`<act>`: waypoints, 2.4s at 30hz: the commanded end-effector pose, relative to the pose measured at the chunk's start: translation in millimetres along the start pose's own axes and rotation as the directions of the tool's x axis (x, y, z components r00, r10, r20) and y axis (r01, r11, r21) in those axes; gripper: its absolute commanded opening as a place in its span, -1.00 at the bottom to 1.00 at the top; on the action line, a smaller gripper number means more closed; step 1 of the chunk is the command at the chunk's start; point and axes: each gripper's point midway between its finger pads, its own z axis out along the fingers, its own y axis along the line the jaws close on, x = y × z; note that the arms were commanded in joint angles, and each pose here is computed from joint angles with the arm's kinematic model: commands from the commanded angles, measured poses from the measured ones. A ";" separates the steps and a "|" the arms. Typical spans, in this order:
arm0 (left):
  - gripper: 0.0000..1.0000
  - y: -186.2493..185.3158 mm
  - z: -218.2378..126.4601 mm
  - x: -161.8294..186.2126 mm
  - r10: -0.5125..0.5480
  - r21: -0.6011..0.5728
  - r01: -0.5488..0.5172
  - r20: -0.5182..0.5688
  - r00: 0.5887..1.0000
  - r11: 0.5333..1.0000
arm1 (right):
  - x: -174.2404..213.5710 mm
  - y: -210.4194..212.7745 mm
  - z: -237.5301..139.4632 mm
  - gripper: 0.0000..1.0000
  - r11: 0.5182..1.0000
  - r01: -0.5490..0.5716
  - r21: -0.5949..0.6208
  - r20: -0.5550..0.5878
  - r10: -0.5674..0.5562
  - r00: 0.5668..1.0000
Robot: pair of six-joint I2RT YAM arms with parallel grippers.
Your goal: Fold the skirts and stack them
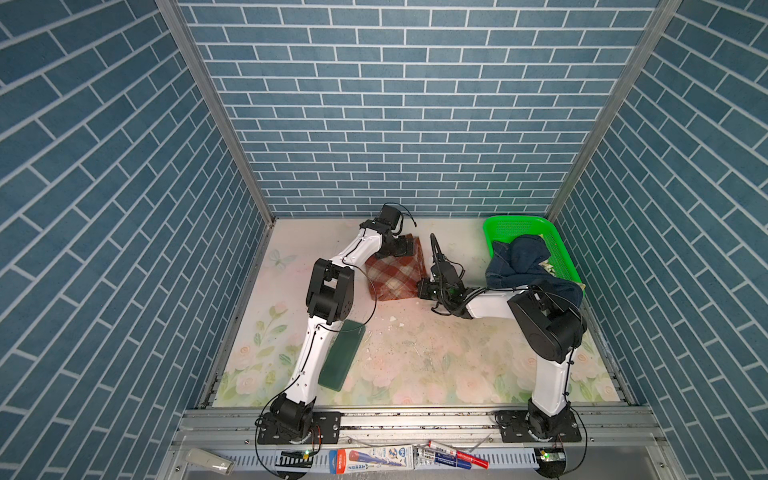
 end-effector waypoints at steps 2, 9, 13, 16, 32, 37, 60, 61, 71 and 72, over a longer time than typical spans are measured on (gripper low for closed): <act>0.99 -12.1 -25.3 -23.0 -0.001 0.048 -0.001 0.051 0.999 0.999 | 17.1 -15.2 -11.5 -0.71 0.997 0.021 0.071 -0.081 -0.015 0.997; 0.99 8.7 -99.9 -52.7 0.018 0.011 -0.020 0.163 0.986 1.000 | -2.3 -0.1 -21.8 -0.69 0.997 0.068 0.031 -0.058 -0.066 0.996; 0.99 51.6 -103.8 -38.0 -0.034 0.022 0.031 0.132 0.991 0.999 | -5.8 4.4 -24.2 -0.69 0.997 0.078 0.017 -0.057 -0.077 0.995; 0.99 77.2 -99.4 -23.8 -0.036 0.046 0.031 0.112 0.993 0.998 | -5.7 4.7 -22.7 -0.69 0.997 0.078 0.015 -0.063 -0.077 0.995; 0.99 111.7 -29.2 -3.6 -0.113 0.165 0.106 0.032 0.993 0.981 | -1.6 4.4 -21.0 -0.71 0.997 0.074 0.008 -0.088 -0.073 0.993; 0.92 109.8 -6.8 6.1 -0.142 0.170 0.147 -0.037 0.989 0.974 | -1.7 1.8 -20.6 -0.71 0.997 0.077 0.019 -0.085 -0.075 0.994; -1.00 101.9 -32.8 -61.4 -0.388 0.301 0.319 0.208 0.898 0.899 | -19.2 10.2 -50.0 -0.45 0.996 0.085 0.013 -0.032 -0.084 0.996; -1.00 114.2 -41.4 -64.9 -0.424 0.295 0.351 0.239 0.873 0.889 | -20.6 10.7 -54.2 -0.36 0.996 0.090 0.015 -0.027 -0.090 0.996; -1.00 270.0 -135.7 -45.6 -0.721 0.329 0.675 0.529 0.447 0.660 | -36.8 16.4 -76.4 0.07 0.992 0.127 0.020 0.028 -0.127 0.991; -1.00 283.5 -144.3 -40.1 -0.736 0.341 0.699 0.553 0.391 0.628 | -37.5 17.3 -76.6 0.09 0.991 0.129 0.018 0.030 -0.130 0.991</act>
